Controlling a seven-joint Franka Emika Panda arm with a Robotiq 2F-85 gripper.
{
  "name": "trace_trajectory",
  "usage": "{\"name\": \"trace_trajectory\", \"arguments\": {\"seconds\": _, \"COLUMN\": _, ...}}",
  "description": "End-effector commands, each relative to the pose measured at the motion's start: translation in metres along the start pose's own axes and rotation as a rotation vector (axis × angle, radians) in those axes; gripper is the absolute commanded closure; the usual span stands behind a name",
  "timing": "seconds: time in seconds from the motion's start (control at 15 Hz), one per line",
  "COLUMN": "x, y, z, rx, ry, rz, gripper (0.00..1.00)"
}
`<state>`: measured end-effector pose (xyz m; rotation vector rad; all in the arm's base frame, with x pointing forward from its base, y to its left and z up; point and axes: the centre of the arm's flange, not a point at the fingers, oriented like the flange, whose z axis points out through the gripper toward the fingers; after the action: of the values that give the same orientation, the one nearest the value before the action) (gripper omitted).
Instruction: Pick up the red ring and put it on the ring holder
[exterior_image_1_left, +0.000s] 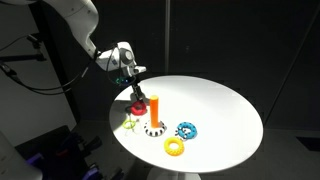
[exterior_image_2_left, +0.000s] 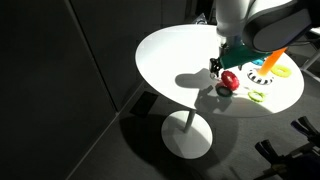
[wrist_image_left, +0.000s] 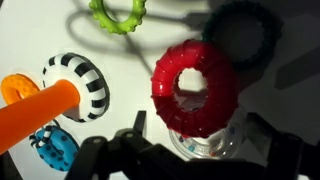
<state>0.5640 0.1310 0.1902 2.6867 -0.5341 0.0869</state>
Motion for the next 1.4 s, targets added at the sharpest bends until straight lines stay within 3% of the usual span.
{"name": "trace_trajectory", "arguments": {"seconds": 0.0, "x": 0.0043, "y": -0.0009, "z": 0.0016, "rx": -0.017, "ry": 0.01, "rz": 0.014, "gripper": 0.0}}
{"name": "trace_trajectory", "arguments": {"seconds": 0.33, "x": 0.0048, "y": 0.0014, "z": 0.0069, "rx": -0.024, "ry": 0.003, "rz": 0.016, "gripper": 0.0}}
{"name": "trace_trajectory", "arguments": {"seconds": 0.47, "x": 0.0052, "y": 0.0012, "z": 0.0082, "rx": -0.025, "ry": 0.001, "rz": 0.017, "gripper": 0.26}}
{"name": "trace_trajectory", "arguments": {"seconds": 1.0, "x": 0.0062, "y": 0.0021, "z": 0.0085, "rx": -0.022, "ry": -0.013, "rz": 0.012, "gripper": 0.91}}
{"name": "trace_trajectory", "arguments": {"seconds": 1.33, "x": 0.0071, "y": 0.0038, "z": 0.0054, "rx": -0.018, "ry": -0.013, "rz": 0.012, "gripper": 0.91}}
